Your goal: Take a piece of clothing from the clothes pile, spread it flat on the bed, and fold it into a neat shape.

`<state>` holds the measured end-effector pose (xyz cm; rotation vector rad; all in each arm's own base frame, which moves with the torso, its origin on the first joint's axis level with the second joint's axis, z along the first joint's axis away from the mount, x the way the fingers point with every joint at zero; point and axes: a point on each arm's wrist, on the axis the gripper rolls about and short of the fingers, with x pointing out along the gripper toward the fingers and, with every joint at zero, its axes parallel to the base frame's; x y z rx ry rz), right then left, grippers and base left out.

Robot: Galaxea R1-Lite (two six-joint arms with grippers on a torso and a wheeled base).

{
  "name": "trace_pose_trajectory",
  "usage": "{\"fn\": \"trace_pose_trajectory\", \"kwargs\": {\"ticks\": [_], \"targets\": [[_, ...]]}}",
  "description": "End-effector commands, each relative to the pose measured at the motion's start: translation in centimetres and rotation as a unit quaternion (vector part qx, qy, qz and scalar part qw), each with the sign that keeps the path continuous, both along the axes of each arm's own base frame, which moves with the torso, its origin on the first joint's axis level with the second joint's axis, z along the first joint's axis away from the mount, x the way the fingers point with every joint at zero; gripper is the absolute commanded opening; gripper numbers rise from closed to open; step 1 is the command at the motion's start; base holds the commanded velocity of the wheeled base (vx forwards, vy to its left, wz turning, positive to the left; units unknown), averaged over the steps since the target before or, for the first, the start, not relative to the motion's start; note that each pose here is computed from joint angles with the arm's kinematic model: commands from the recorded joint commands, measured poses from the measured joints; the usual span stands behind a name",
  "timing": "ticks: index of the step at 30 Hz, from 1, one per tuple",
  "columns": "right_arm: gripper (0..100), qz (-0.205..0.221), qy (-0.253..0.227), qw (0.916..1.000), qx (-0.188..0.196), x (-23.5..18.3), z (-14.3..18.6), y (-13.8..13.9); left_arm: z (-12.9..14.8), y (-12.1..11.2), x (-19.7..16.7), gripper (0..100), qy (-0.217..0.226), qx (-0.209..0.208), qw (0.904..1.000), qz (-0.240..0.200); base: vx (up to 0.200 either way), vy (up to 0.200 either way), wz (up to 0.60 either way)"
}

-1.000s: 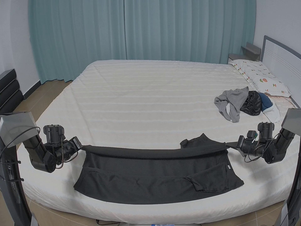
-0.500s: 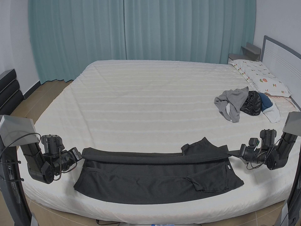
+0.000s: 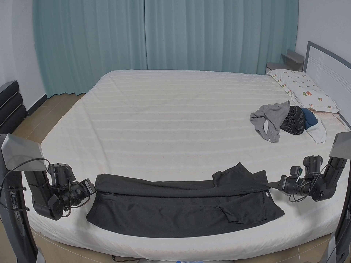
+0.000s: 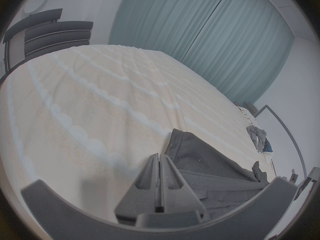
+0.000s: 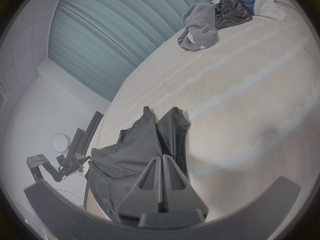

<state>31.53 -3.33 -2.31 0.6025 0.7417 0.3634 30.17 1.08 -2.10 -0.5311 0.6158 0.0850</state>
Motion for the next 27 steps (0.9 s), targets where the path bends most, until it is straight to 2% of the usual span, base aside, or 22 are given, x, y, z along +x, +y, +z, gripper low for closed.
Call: {"fn": "trace_pose_trajectory", "kwargs": {"ticks": [1, 4, 5, 6, 13, 21, 24, 25, 27], "targets": [[0, 0.004, 0.016, 0.9999, -0.005, -0.3, -1.2, 0.1, -0.5, 0.0, -0.2, 0, 0.010, 0.000, 1.0000, -0.001, 0.000, 0.000, 0.00], [0, 0.004, 0.017, 0.9998, -0.007, -0.3, -1.3, 0.1, -0.6, -0.1, -0.5, 0, 0.015, 0.005, 0.9999, -0.005, 0.000, 0.000, 0.00], [0, 0.004, 0.016, 0.9998, -0.007, -0.3, -1.3, 0.1, -0.6, -0.1, -0.5, 100, 0.016, 0.007, 0.9998, -0.006, 0.000, 0.000, 0.00], [100, 0.004, 0.016, 0.9998, -0.007, -0.3, -1.3, 0.1, -0.6, -0.1, -0.6, 100, 0.017, 0.007, 0.9998, -0.006, 0.000, 0.000, 0.00], [100, 0.000, -0.012, 0.9999, -0.003, 0.1, 0.5, -0.1, -0.3, 0.0, -0.5, 100, 0.010, 0.006, 0.9999, -0.005, 0.000, 0.000, 0.00], [100, -0.032, -0.027, 0.9988, 0.027, 1.3, 2.3, -0.3, 1.3, 0.0, 0.5, 100, -0.028, 0.004, 0.9996, -0.001, 0.000, 0.000, 0.00], [100, -0.038, -0.024, 0.9983, 0.037, 2.1, 2.3, -0.4, 1.9, 0.1, 2.0, 100, -0.050, -0.006, 0.9987, 0.005, 0.000, 0.000, 0.00], [100, -0.046, -0.016, 0.9978, 0.046, 2.6, 1.9, -0.3, 2.2, 0.1, 2.9, 100, -0.058, -0.022, 0.9980, 0.014, 0.000, 0.000, 0.00], [100, -0.054, -0.012, 0.9972, 0.050, 3.2, 1.6, 0.0, 2.2, 0.0, 3.7, 100, -0.053, -0.034, 0.9979, 0.019, 0.000, 0.000, 0.00]]}}
